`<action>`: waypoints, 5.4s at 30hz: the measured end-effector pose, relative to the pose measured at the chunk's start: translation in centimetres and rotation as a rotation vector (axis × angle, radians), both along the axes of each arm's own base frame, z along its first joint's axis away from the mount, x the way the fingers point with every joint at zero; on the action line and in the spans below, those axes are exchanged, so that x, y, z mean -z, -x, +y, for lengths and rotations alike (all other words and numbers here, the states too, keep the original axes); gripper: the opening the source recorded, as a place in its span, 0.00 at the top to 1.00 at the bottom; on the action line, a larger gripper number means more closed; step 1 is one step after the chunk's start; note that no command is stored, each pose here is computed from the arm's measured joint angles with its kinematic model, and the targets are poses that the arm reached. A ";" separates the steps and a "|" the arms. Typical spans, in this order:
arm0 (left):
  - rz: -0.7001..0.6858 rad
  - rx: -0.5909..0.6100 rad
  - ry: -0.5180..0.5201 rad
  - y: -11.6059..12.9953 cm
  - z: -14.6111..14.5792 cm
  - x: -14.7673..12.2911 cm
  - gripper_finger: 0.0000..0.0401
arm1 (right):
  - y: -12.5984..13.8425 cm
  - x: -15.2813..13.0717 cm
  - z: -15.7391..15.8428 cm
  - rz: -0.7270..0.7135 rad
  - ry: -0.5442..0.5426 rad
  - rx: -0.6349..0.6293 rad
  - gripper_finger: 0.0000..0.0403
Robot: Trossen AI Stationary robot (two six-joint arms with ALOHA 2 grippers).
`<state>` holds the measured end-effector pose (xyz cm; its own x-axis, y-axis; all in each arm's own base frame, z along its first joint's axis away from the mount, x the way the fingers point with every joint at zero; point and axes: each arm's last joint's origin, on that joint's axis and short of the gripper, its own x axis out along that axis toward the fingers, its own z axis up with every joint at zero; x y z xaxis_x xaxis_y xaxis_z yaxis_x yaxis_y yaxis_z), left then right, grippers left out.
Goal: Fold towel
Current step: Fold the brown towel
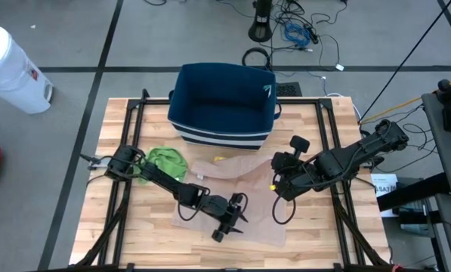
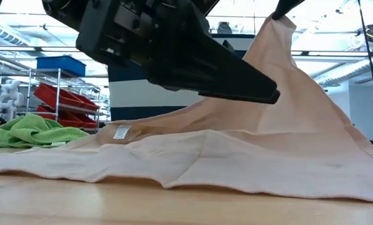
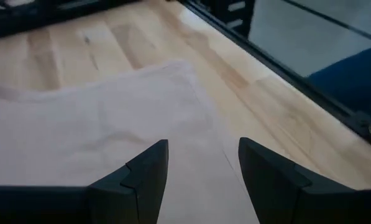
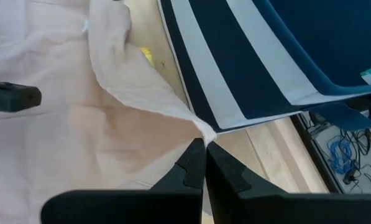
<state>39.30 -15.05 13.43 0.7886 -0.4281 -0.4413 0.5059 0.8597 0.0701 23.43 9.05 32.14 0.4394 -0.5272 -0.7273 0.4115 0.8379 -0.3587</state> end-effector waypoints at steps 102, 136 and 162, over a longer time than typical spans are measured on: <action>0.113 0.123 -0.006 0.9 -1.2 1.5 0.50 | -2.7 21.1 9.7 -0.055 -0.791 -0.506 0.67; 0.130 0.124 -0.035 1.3 -1.7 1.7 0.50 | -2.6 21.6 10.1 -0.039 -0.769 -0.422 0.67; 0.059 0.083 -0.184 2.2 -2.8 0.2 0.50 | -2.2 21.7 10.2 0.029 -0.757 -0.506 0.66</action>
<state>37.10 -17.89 13.20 0.7243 -0.3986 -0.5626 0.5827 0.7901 0.1905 25.68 19.30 10.47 0.4644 0.3470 -0.8148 -0.0703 0.9316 0.3567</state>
